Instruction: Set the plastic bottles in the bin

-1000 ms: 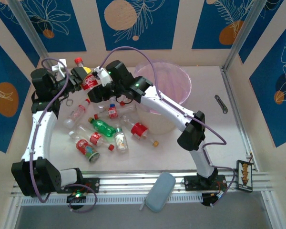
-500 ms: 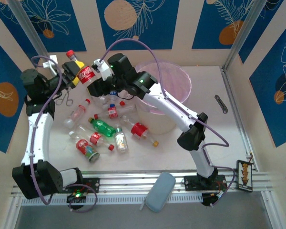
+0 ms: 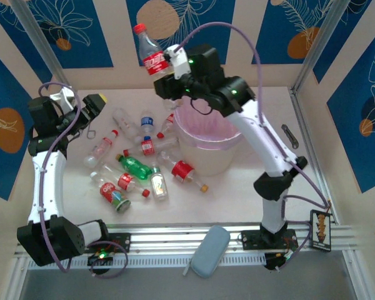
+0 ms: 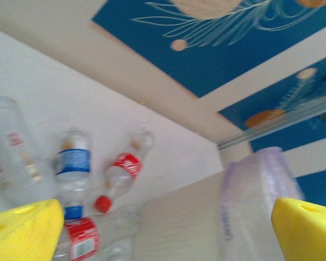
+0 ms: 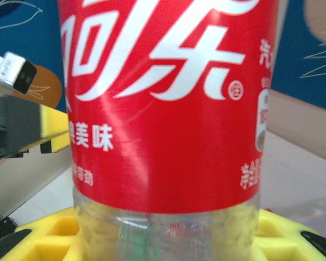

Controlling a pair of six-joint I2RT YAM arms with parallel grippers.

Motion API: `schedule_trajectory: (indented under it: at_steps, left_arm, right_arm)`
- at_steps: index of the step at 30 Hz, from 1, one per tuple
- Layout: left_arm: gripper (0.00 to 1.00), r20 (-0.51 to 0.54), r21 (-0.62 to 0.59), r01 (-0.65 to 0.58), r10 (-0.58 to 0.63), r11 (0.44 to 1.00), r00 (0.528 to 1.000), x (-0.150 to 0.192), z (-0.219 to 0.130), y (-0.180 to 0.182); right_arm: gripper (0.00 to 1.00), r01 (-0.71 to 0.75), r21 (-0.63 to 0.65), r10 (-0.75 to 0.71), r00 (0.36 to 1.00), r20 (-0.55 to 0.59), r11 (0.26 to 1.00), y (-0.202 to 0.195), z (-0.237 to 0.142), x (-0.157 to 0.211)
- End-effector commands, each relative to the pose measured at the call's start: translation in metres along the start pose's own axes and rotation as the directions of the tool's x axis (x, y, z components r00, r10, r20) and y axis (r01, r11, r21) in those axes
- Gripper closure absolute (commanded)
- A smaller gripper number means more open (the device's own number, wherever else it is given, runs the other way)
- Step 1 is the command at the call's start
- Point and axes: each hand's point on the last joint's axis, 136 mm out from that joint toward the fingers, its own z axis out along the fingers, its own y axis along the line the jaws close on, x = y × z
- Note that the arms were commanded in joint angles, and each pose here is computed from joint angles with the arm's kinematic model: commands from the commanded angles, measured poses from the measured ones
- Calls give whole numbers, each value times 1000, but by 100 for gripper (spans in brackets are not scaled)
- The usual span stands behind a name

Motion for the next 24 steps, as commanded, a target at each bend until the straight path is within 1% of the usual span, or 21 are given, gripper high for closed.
schedule_trajectory:
  at_steps: [1, 4, 8, 14, 19, 24]
  left_arm:
    - [3, -51, -159, -93, 86, 983, 995, 20, -1, 33]
    - [2, -88, -228, -116, 98, 967, 991, 36, 5, 57]
    - [2, -143, -319, -159, 118, 934, 983, 55, 10, 88]
    - [1, -225, -441, -256, 171, 860, 959, 65, 8, 121]
    - [1, -250, -444, -260, 160, 858, 955, 73, 11, 128]
    - [1, -257, -454, -270, 165, 849, 952, 74, 10, 131]
  right_arm:
    - [56, 26, 101, -19, 998, -68, 995, -27, -23, 18]
    - [56, 22, 169, -2, 993, -117, 985, -50, -36, 35]
    - [56, 13, 209, 20, 988, -153, 978, -68, -50, 56]
    - [56, 7, 253, 55, 969, -239, 968, -90, -52, 96]
    - [57, 1, 272, 84, 950, -300, 962, -101, -48, 124]
    - [57, 2, 309, 111, 932, -345, 951, -113, -48, 150]
